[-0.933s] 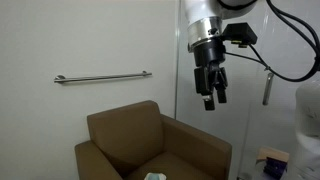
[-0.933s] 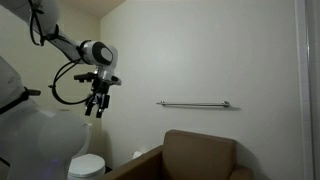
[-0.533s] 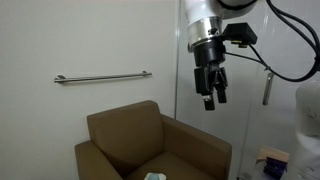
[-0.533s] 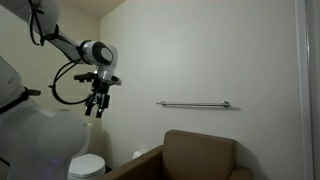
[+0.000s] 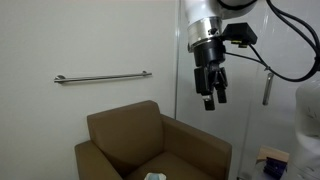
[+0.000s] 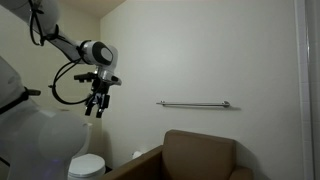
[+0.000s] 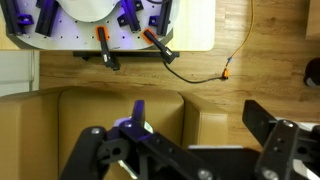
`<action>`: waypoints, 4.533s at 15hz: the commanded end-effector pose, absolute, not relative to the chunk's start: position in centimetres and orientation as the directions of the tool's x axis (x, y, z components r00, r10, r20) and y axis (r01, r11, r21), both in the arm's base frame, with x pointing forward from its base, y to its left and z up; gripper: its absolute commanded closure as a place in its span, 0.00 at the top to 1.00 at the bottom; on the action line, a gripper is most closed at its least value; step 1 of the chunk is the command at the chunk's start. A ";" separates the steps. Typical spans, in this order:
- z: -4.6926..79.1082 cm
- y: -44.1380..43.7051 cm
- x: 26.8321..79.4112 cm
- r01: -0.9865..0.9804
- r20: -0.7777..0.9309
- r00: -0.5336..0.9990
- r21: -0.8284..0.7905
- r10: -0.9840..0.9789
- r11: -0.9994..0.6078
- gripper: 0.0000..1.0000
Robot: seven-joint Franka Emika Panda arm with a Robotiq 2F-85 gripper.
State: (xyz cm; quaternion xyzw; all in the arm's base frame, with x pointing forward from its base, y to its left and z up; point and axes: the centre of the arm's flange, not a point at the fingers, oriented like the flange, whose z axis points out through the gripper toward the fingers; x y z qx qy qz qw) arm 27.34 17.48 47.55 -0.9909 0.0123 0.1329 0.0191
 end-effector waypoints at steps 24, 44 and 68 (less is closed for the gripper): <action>29.4 8.3 50.2 0.228 -0.351 0.887 -0.229 0.299 -0.946 1.00; 14.2 10.8 61.0 0.153 0.311 0.936 0.070 0.168 -0.986 1.00; -9.6 7.6 61.5 -0.033 -0.112 0.994 -0.201 -0.011 -0.979 1.00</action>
